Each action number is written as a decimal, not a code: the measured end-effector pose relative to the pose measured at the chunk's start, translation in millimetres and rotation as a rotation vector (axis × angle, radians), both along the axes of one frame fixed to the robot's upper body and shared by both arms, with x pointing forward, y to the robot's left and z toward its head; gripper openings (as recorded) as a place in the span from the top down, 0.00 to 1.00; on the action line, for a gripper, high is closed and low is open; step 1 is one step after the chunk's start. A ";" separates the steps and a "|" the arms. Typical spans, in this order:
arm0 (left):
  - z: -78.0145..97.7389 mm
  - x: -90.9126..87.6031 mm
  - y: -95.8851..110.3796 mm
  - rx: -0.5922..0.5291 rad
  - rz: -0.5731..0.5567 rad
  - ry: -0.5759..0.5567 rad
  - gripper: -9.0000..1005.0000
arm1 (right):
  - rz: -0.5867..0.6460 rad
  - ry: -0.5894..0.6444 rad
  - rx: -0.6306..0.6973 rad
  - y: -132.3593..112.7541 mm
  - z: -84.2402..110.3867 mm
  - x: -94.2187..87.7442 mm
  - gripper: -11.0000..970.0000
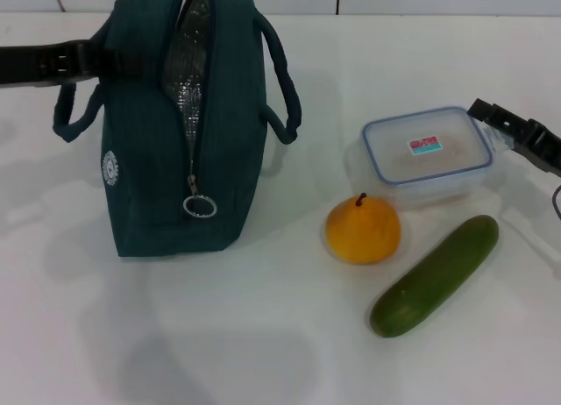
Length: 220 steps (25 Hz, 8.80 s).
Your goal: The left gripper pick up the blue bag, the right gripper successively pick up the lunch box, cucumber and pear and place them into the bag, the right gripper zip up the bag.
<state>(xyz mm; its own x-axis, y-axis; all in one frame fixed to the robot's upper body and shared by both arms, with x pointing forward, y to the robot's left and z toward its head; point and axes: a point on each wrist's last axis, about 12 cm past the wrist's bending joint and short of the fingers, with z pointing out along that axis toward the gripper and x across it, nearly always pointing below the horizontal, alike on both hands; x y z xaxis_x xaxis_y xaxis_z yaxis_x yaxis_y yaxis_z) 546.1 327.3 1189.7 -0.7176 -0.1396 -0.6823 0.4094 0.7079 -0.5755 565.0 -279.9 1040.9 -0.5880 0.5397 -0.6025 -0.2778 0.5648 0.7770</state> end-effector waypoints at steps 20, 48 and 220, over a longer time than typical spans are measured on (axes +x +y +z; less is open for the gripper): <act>1.7 1.6 1.5 0.007 0.003 -0.009 0.94 | 0.035 0.017 0.046 8.9 -1.3 -4.3 0.34; 3.2 2.3 -0.1 0.003 -0.004 -0.016 0.94 | -0.052 0.022 0.165 -2.8 -1.3 -13.2 0.87; 9.8 20.7 -62.4 -0.038 -0.261 0.021 0.94 | 0.318 -0.415 -0.032 -3.9 105.9 32.5 0.20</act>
